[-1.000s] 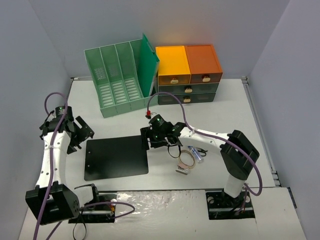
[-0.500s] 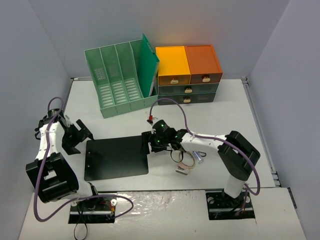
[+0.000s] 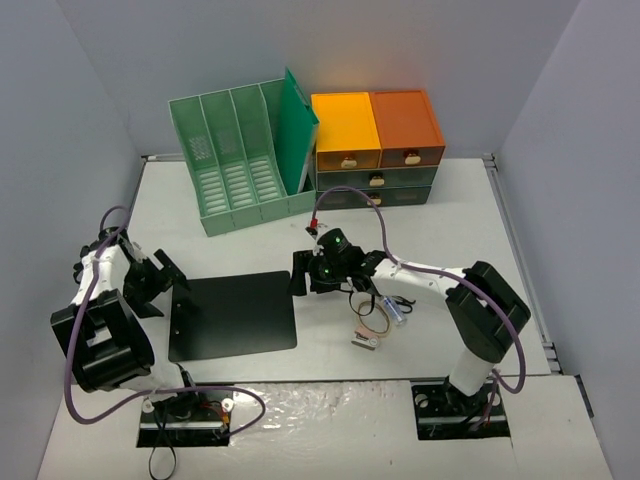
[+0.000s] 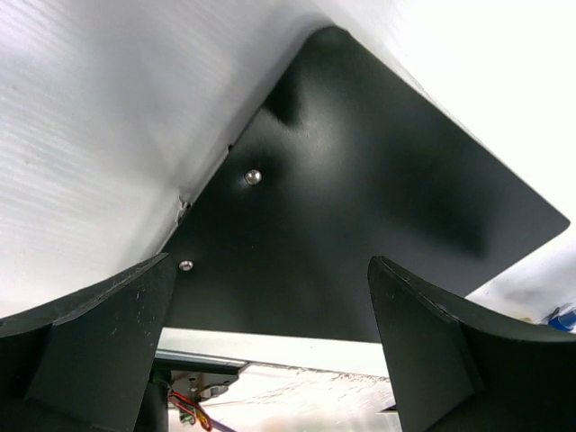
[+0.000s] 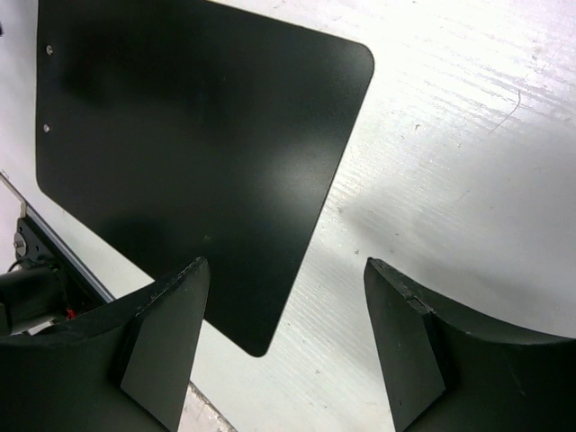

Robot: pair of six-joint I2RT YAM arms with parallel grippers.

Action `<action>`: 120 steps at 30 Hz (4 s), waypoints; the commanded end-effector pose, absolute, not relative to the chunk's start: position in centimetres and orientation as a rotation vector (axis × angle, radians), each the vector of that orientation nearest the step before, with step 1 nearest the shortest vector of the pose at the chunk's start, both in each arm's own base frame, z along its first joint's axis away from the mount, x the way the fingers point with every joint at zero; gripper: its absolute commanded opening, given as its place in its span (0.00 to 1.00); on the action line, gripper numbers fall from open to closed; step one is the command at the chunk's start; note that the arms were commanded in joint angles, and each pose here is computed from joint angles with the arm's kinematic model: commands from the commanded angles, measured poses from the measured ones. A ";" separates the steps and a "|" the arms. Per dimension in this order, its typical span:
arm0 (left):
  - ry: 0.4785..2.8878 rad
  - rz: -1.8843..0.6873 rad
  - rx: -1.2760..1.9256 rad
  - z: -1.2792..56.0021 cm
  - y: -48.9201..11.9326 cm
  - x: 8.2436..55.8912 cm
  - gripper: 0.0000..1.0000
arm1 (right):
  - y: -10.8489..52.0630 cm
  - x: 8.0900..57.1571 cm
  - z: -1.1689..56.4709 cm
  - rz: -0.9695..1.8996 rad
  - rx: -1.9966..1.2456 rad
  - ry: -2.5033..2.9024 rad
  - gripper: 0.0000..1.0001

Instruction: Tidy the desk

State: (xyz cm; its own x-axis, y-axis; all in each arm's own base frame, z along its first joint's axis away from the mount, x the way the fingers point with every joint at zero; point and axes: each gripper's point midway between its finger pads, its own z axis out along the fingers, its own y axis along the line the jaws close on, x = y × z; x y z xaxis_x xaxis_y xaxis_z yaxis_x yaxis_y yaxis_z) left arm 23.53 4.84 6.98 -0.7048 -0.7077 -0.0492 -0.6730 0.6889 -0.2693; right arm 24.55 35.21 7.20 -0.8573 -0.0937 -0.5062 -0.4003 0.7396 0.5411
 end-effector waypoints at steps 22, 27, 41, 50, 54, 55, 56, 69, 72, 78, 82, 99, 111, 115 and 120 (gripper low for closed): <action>2.655 -0.547 -1.173 3.3 6.6 27.7 0.86 | 35.5 26.8 11.9 1.071 -0.339 2.309 0.67; 2.623 -0.764 -1.166 3.3 4.4 28.4 0.86 | 35.4 27.1 11.5 1.065 -0.334 2.316 0.67; 2.603 -0.899 -1.172 4.5 2.6 28.5 0.86 | 32.4 27.3 5.2 0.742 -0.115 2.634 0.65; 2.600 -0.869 -1.174 4.8 2.7 28.1 0.86 | 31.9 24.6 2.2 0.721 -0.042 2.716 0.65; 2.595 -0.863 -1.175 4.9 2.7 28.0 0.86 | 31.6 24.2 1.3 0.647 -0.011 2.731 0.62; 2.594 -0.863 -1.175 4.9 2.7 28.1 0.86 | 31.6 24.0 1.1 0.638 -0.003 2.733 0.61; 2.592 -0.864 -1.174 5.0 2.7 28.1 0.86 | 31.8 23.7 0.8 0.628 0.001 2.740 0.59; 2.569 -0.902 -1.167 5.4 2.1 28.3 0.86 | 33.6 21.2 -3.7 0.612 -0.036 2.806 0.51; 2.571 -0.922 -1.160 5.4 1.7 28.3 0.86 | 33.7 21.3 -4.1 0.608 -0.035 2.809 0.51; 2.587 -1.004 -1.100 5.7 -0.3 28.5 0.84 | 34.3 21.3 -4.2 0.619 -0.038 2.810 0.51; 2.632 -1.023 -1.049 5.6 -1.9 28.3 0.78 | 34.5 21.2 -4.5 0.621 -0.046 2.816 0.52; 2.711 -1.063 -0.955 6.6 -5.5 27.3 0.39 | 34.6 20.9 -4.6 0.619 -0.065 2.824 0.52; 2.693 -1.014 -0.948 7.2 -5.1 27.4 0.00 | 34.3 20.4 -4.5 0.601 -0.072 2.827 0.53; 2.636 -0.993 -0.924 8.7 -4.6 28.5 0.00 | 34.2 20.4 -4.6 0.589 -0.080 2.828 0.53; 2.616 -0.983 -0.905 10.3 -3.9 28.9 0.00 | 34.0 20.2 -4.8 0.566 -0.097 2.838 0.53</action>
